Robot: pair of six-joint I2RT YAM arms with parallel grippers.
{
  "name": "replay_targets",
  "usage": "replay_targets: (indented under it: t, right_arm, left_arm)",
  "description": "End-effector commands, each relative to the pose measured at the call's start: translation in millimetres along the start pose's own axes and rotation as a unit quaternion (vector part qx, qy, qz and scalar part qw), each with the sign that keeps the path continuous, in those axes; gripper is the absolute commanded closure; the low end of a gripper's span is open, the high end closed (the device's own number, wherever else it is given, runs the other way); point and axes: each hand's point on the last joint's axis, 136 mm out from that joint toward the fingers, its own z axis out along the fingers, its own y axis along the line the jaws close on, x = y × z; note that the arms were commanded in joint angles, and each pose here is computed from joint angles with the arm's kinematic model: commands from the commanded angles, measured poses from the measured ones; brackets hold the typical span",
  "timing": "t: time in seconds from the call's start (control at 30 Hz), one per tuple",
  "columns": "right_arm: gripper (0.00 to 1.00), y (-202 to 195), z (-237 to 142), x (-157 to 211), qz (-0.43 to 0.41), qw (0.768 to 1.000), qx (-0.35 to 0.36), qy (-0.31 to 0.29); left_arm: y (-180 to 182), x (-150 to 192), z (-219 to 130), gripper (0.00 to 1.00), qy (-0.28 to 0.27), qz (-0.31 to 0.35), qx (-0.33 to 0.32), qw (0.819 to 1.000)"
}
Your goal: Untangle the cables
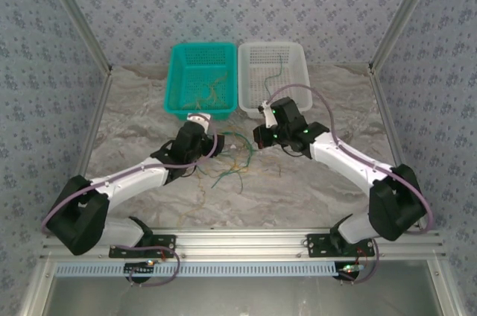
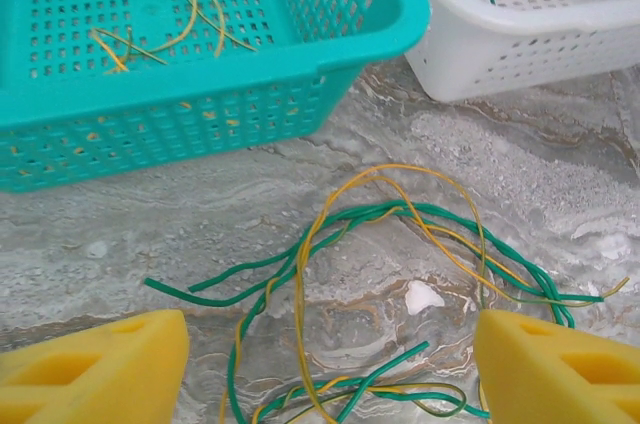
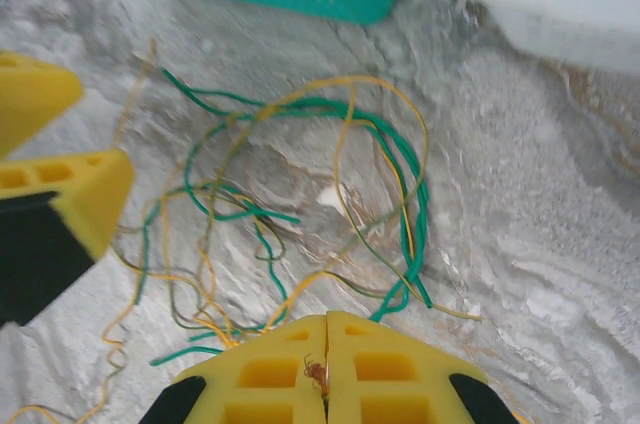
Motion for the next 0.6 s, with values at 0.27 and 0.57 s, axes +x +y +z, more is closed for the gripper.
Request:
replay_targets:
  t: [0.27, 0.57]
  right_arm:
    - [1.0, 52, -104, -79, -0.078, 0.988, -0.06, -0.119]
    - [1.0, 75, -139, -109, -0.084, 0.976, -0.106, -0.17]
  left_arm:
    - [-7, -48, -37, 0.24, -0.1, 0.025, 0.052, 0.993]
    - [-44, -72, -69, 0.24, -0.164, 0.105, 0.152, 0.969]
